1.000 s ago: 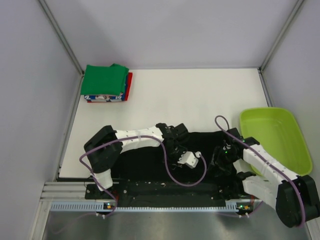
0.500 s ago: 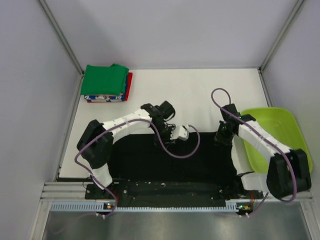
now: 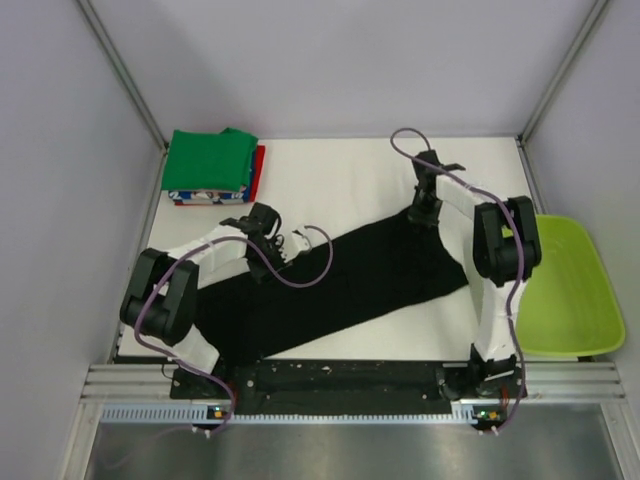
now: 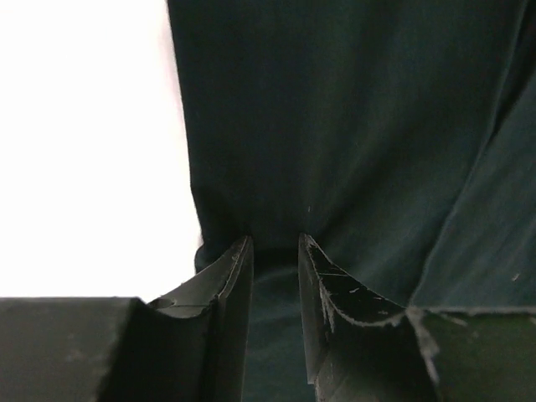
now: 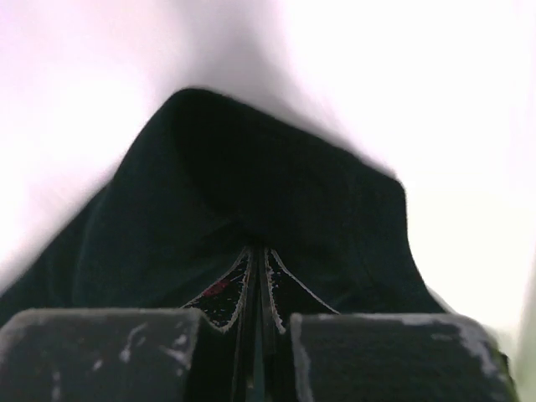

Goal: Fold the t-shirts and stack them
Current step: Rotate the tshirt 90 degrees

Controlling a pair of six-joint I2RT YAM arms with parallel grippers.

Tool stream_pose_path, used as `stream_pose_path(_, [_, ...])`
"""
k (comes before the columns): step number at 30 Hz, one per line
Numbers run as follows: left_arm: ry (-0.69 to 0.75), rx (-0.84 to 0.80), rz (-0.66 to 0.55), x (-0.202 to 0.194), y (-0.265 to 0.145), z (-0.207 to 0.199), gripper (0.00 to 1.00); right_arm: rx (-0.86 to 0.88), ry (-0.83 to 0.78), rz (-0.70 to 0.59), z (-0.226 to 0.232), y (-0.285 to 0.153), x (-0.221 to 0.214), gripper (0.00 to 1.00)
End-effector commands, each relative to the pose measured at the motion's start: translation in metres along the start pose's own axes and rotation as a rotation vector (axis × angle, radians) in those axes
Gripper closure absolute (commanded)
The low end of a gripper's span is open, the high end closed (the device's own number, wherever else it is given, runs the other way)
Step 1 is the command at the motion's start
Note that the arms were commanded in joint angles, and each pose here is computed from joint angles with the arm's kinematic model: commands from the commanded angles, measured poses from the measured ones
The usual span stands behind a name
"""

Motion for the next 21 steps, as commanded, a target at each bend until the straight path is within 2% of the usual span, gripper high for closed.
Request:
stream_pose_path(1, [-0.089, -0.019, 0.074, -0.029, -0.013, -0.006, 0.66, 0.051, -0.049, -0.14, 0.046, 0.031, 0.076, 1.0])
stream_pose_path(3, [-0.113, -0.032, 0.007, -0.025, -0.033, -0.005, 0.64, 0.096, -0.079, -0.161, 0.064, 0.028, 0.102, 1.0])
stream_pose_path(5, [-0.141, -0.019, -0.035, -0.026, -0.05, -0.003, 0.63, 0.162, -0.108, -0.225, 0.077, 0.005, 0.12, 1.0])
stream_pose_path(9, [-0.231, 0.057, 0.006, -0.047, -0.062, 0.01, 0.63, 0.175, -0.15, -0.328, 0.065, -0.053, 0.121, 1.0])
stream_pose_path(12, [-0.294, 0.084, 0.076, -0.068, -0.054, 0.02, 0.64, 0.137, -0.155, -0.272, 0.038, -0.056, 0.085, 0.98])
stream_pose_path(16, [-0.296, 0.115, 0.166, -0.083, -0.033, 0.023, 0.64, 0.074, -0.098, -0.126, 0.009, -0.029, 0.036, 0.99])
stream_pose_path(21, [-0.273, -0.002, 0.131, -0.088, -0.018, 0.006, 0.64, 0.029, -0.065, -0.008, -0.005, 0.013, 0.02, 1.0])
Point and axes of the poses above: each gripper's point midway between its finger pads, its own y axis out along the fingers, its own z axis along the line the jaws close on, x = y × z, the point moved 10 cm from there along -y, back along the fingers, and after that the axes turned 5 degrees about y, right-handed, at the moved point
